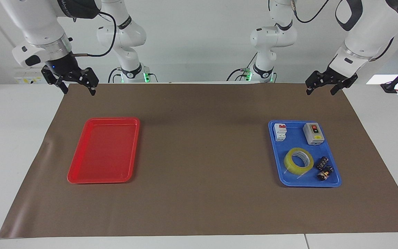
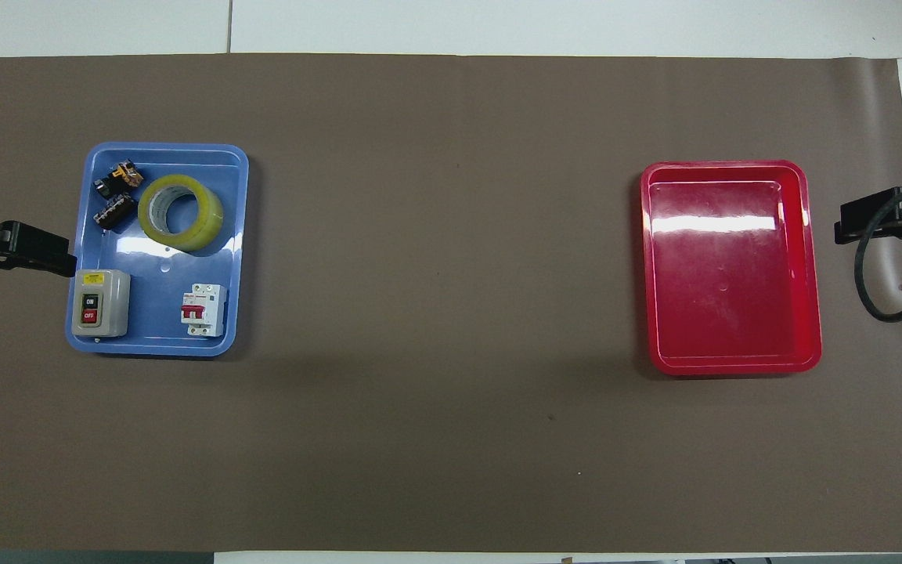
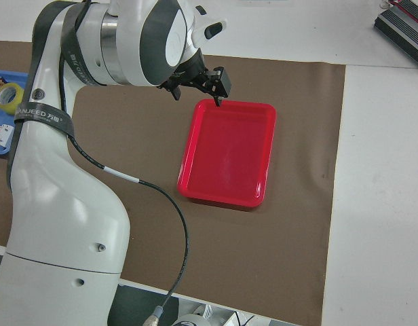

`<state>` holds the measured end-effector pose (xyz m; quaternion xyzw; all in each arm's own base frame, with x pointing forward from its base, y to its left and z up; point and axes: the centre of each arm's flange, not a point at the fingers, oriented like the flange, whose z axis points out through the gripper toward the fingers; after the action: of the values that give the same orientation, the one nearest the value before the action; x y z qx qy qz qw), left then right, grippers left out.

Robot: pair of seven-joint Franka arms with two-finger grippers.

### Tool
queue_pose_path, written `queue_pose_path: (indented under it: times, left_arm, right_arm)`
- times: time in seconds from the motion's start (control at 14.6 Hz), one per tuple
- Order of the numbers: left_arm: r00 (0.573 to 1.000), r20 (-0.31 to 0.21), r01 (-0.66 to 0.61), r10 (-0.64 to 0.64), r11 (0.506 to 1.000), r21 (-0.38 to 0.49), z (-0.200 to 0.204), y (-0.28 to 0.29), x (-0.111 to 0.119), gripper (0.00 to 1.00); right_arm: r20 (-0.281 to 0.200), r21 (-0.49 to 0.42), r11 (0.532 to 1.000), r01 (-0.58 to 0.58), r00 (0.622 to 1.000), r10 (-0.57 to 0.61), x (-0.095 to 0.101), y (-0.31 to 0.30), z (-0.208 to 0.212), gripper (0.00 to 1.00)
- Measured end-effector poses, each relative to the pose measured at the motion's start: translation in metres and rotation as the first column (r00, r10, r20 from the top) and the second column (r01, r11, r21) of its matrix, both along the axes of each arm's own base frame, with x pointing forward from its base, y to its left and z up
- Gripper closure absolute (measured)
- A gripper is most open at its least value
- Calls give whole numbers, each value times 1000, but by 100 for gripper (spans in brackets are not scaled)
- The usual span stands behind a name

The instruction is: Place and move tape with both arms

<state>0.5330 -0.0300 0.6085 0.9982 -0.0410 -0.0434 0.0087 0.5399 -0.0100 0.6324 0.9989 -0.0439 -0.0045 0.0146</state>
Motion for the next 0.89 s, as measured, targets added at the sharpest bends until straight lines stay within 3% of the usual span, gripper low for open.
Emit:
queue_pose_path:
  times: [0.69,0.89]
  left_arm:
    - [1000,3,0,0,1000,0,1,0,0,0]
    - [999,38,0,0,1000,-2,4,0,3,0]
  right_arm:
    - [0,0,1000,0,1000,0,0,0,0,0]
    - [0,0,1000,0,1000,0,0,0,0,0]
